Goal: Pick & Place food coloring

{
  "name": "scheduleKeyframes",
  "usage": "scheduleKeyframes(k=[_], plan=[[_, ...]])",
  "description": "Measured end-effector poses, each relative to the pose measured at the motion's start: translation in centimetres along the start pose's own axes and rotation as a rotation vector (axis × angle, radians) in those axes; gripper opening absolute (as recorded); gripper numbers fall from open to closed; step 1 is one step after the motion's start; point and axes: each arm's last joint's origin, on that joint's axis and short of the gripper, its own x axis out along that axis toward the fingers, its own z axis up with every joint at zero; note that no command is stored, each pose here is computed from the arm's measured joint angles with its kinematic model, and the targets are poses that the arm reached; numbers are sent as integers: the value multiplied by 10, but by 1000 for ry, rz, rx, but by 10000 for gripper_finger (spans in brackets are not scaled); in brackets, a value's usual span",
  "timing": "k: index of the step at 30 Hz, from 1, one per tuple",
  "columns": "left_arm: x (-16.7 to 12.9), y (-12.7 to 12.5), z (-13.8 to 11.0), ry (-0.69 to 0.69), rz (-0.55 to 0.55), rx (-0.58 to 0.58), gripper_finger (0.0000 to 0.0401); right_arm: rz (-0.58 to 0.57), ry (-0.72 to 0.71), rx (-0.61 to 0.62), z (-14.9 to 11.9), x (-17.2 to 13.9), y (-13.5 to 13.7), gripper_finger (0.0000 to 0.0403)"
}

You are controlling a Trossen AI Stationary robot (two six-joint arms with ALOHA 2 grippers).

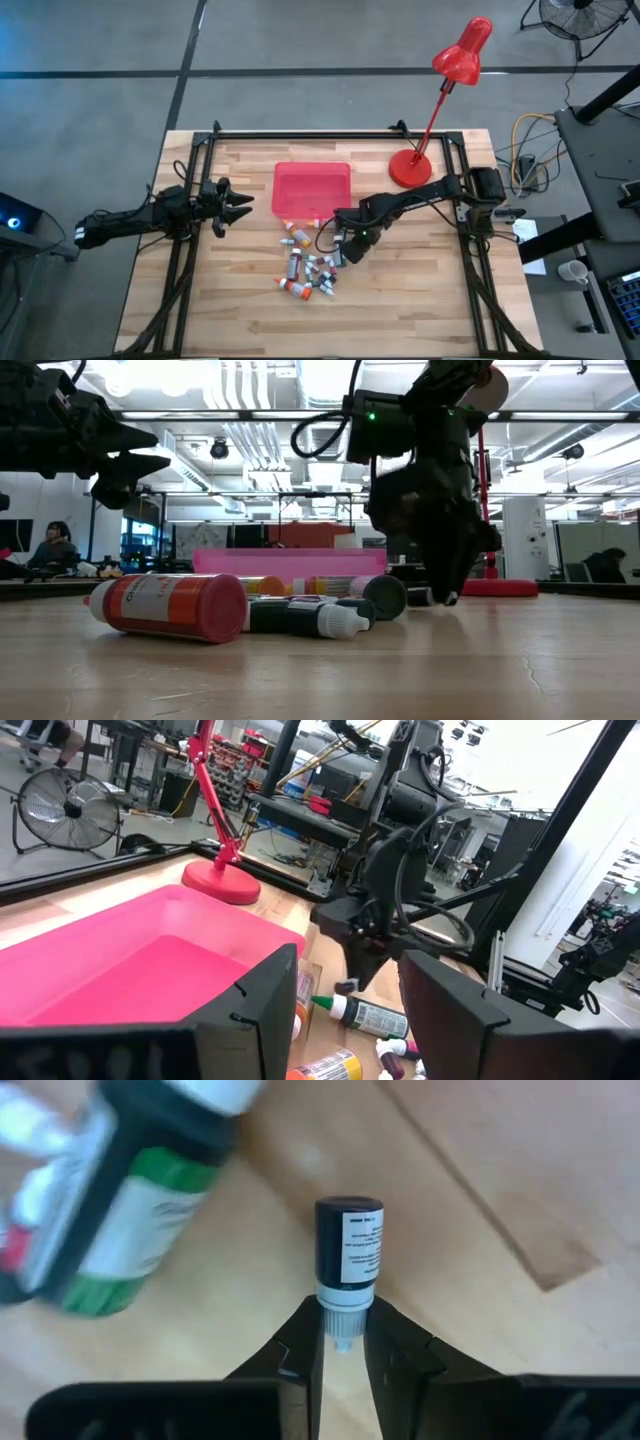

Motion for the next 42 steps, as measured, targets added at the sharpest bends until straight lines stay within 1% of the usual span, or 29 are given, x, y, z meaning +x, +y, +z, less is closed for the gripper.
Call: scheduleKeyframes(k=[3, 6, 8, 11, 14, 17, 21, 23, 27, 30, 33, 37, 42], plan=[[0, 0, 0, 0, 0, 0, 149, 66, 2, -45, 1, -11, 7, 55], [0, 0, 0, 0, -1, 0, 149, 111, -42, -86, 3, -28, 16, 54], [0, 0, 0, -1, 0, 0, 149, 131, -101, -125, 6, -44, 22, 53], [0, 0, 0, 0, 0, 0, 149, 130, -242, -158, 13, -71, 29, 54], [0, 0, 0, 0, 0, 0, 149, 81, -388, -128, 27, -91, 28, 54], [0, 0, 0, 1, 0, 0, 149, 80, -432, -59, 51, -101, 14, 54], [0, 0, 0, 4, 2, 0, 149, 52, -417, 37, 81, -95, -13, 54], [0, 0, 0, 5, 2, -1, 149, 50, -398, 64, 91, -91, -24, 54], [0, 0, 0, 6, 3, 0, 149, 63, -347, 50, 100, -83, -35, 54], [0, 0, 0, 6, 3, 0, 149, 72, -304, 29, 104, -73, -37, 58], [0, 0, -1, 7, 3, 0, 149, 89, -254, 28, 106, -60, -37, 76], [0, 0, -1, 7, 3, 0, 149, 75, -210, 38, 110, -44, -39, 112], [0, 0, -1, 7, 3, 0, 149, 63, -224, 25, 108, -46, -37, 151]])
